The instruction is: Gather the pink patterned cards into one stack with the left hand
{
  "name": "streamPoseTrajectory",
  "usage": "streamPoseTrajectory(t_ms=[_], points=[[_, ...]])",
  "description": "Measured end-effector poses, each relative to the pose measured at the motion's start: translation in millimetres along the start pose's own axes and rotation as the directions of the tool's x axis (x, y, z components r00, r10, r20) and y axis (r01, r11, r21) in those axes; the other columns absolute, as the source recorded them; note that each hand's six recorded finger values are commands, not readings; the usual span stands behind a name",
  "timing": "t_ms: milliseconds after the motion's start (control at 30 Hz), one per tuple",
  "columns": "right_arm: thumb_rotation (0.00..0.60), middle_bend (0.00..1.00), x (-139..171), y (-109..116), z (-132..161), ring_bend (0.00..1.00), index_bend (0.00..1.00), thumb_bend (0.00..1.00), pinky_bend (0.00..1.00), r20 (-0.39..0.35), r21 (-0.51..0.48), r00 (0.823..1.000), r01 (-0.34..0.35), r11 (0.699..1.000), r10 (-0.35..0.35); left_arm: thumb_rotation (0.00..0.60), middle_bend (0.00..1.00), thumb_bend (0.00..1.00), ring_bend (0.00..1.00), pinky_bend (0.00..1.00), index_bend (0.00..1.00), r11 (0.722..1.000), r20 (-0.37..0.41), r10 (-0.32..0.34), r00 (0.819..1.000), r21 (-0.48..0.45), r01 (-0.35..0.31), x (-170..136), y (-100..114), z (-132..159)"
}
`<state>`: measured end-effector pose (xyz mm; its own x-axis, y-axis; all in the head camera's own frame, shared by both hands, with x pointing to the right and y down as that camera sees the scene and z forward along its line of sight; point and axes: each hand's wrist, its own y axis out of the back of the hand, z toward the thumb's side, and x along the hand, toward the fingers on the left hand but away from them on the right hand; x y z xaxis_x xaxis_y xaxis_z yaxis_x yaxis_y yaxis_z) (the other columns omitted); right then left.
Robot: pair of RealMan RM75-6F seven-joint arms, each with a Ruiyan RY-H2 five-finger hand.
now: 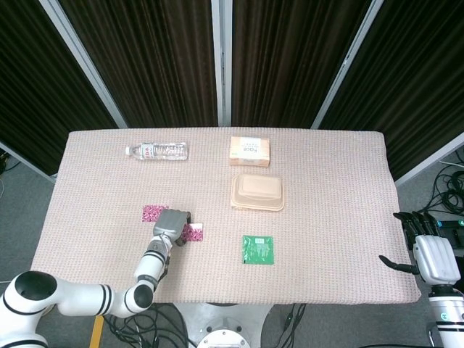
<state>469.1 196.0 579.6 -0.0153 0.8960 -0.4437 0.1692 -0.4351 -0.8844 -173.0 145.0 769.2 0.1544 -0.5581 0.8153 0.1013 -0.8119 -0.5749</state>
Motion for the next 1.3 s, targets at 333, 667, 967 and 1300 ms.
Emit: streamPoseTrajectory(t_ms=[333, 667, 967, 1300], points=[[0.47, 0.17, 1, 0, -2, 0.09, 0.17, 0.02, 0.06, 0.005, -0.002, 1.0, -0.001, 1.0, 0.001, 0.6, 0.84, 0.24, 0.84, 0.94, 0.42, 1.0, 0.001, -0.011, 1.0, 0.016, 0.011, 0, -2, -1], [0.466, 0.18, 2, 1, -2, 0.09, 0.17, 0.02, 0.06, 0.006, -0.005, 1.0, 0.0, 1.0, 0.0, 0.6, 0.84, 0.24, 0.84, 0.94, 0.4, 1.0, 0.013, -0.009, 1.0, 0.015, 0.009, -1, -1, 1], [0.466, 0.18, 3, 3, -3, 0.09, 0.17, 0.02, 0.06, 0.006, -0.004, 1.0, 0.005, 1.0, -0.005, 0.6, 0.84, 0.24, 0.84, 0.94, 0.39, 0.998, 0.007, 0.059, 0.998, -0.003, -0.059, -2, 19, -14], [0.462, 0.18, 0, 5, -4, 0.09, 0.17, 0.02, 0.06, 0.007, -0.003, 1.0, 0.017, 1.0, -0.017, 0.6, 0.84, 0.24, 0.84, 0.94, 0.39, 0.995, -0.132, 0.097, 0.987, 0.028, -0.094, 18, 28, -81]])
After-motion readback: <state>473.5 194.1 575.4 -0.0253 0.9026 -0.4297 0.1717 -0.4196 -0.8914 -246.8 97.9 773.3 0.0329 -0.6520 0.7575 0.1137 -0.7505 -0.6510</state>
